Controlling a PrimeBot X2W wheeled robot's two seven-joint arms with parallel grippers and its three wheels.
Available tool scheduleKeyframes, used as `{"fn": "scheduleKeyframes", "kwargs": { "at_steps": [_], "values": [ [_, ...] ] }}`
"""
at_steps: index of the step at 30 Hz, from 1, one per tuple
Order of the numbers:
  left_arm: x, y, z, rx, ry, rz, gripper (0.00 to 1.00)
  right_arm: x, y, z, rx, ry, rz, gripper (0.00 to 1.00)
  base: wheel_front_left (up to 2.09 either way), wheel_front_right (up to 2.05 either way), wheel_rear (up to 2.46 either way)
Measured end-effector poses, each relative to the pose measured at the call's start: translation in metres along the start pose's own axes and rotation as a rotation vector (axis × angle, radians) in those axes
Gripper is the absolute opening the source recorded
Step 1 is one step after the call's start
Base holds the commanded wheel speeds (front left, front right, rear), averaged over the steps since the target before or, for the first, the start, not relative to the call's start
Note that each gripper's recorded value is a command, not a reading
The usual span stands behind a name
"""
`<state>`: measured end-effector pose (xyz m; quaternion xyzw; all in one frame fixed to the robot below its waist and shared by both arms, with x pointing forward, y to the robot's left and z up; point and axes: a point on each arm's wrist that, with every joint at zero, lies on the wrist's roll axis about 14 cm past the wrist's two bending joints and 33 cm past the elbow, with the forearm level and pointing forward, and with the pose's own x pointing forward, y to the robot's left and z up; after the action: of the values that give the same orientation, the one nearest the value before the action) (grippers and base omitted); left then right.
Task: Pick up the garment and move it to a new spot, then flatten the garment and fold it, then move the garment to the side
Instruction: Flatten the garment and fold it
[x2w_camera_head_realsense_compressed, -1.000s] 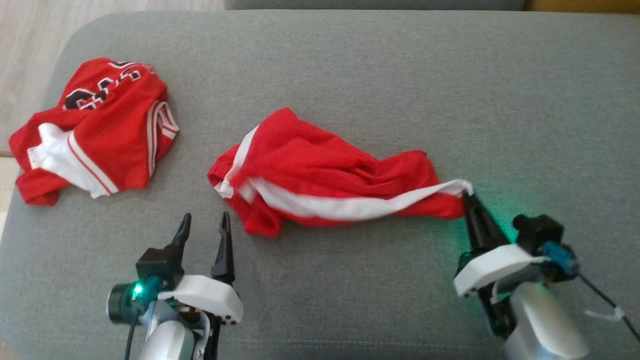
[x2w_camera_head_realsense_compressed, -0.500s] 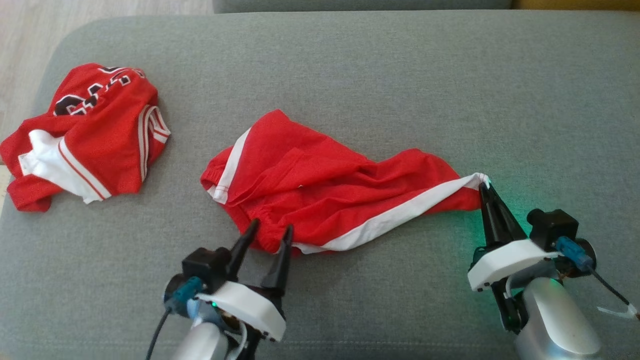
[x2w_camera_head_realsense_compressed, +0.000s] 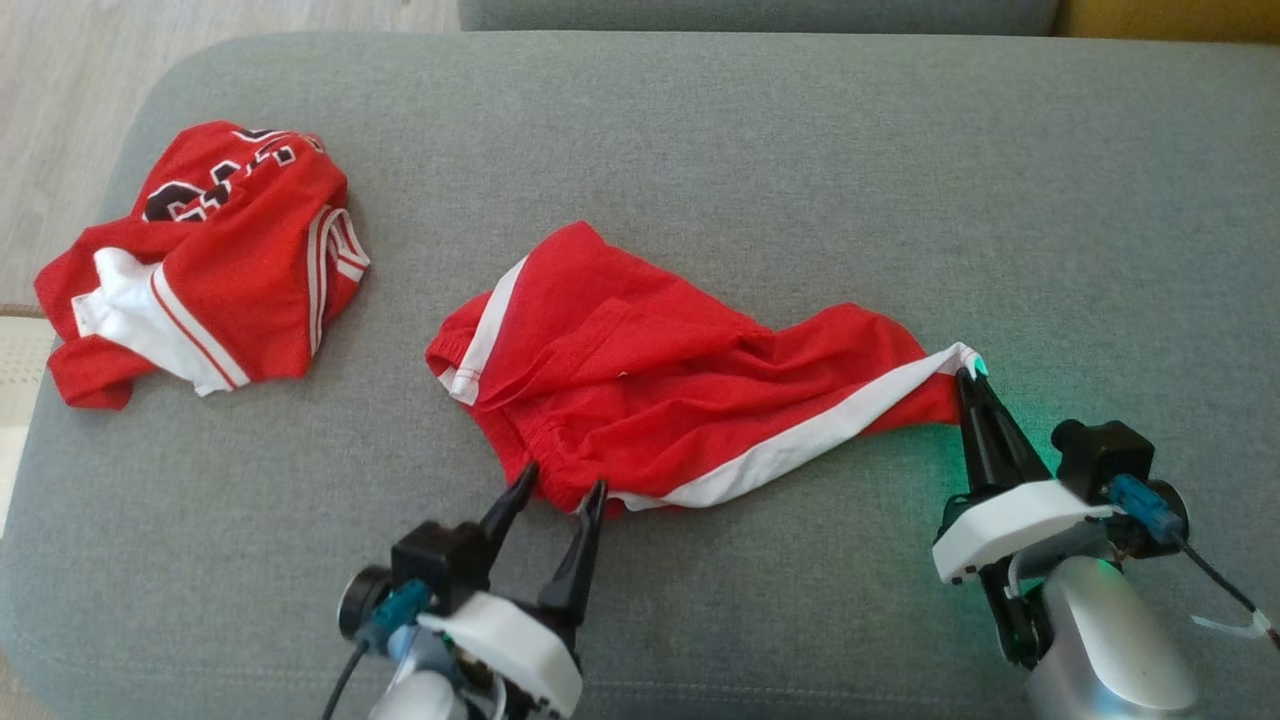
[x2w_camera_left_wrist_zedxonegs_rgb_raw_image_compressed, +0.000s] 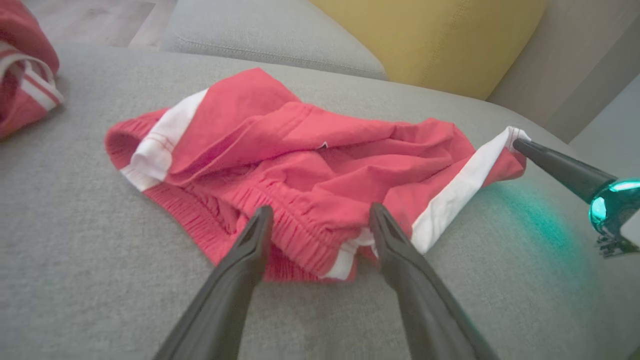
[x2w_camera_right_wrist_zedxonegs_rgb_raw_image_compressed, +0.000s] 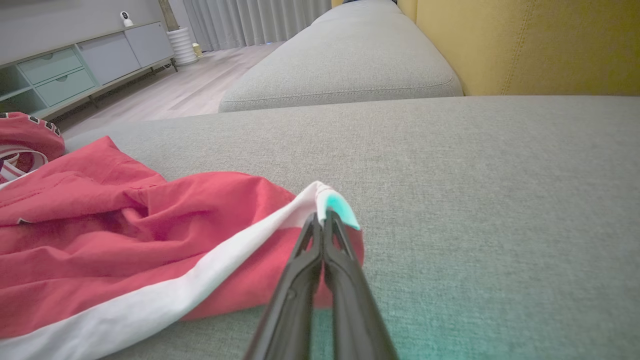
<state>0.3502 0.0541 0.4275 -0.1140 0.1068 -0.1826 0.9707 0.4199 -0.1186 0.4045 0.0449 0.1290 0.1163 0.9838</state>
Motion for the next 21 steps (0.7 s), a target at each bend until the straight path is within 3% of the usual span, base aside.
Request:
{"fn": "scheduleKeyframes", "kwargs": {
  "at_steps": [21],
  "values": [
    [-0.009, -0.016, -0.023, -0.105, 0.069, -0.045, 1.00, -0.001, 0.004, 0.001, 0.006, -0.003, 0.009, 0.00, 0.00, 0.00, 0.00]
  ]
}}
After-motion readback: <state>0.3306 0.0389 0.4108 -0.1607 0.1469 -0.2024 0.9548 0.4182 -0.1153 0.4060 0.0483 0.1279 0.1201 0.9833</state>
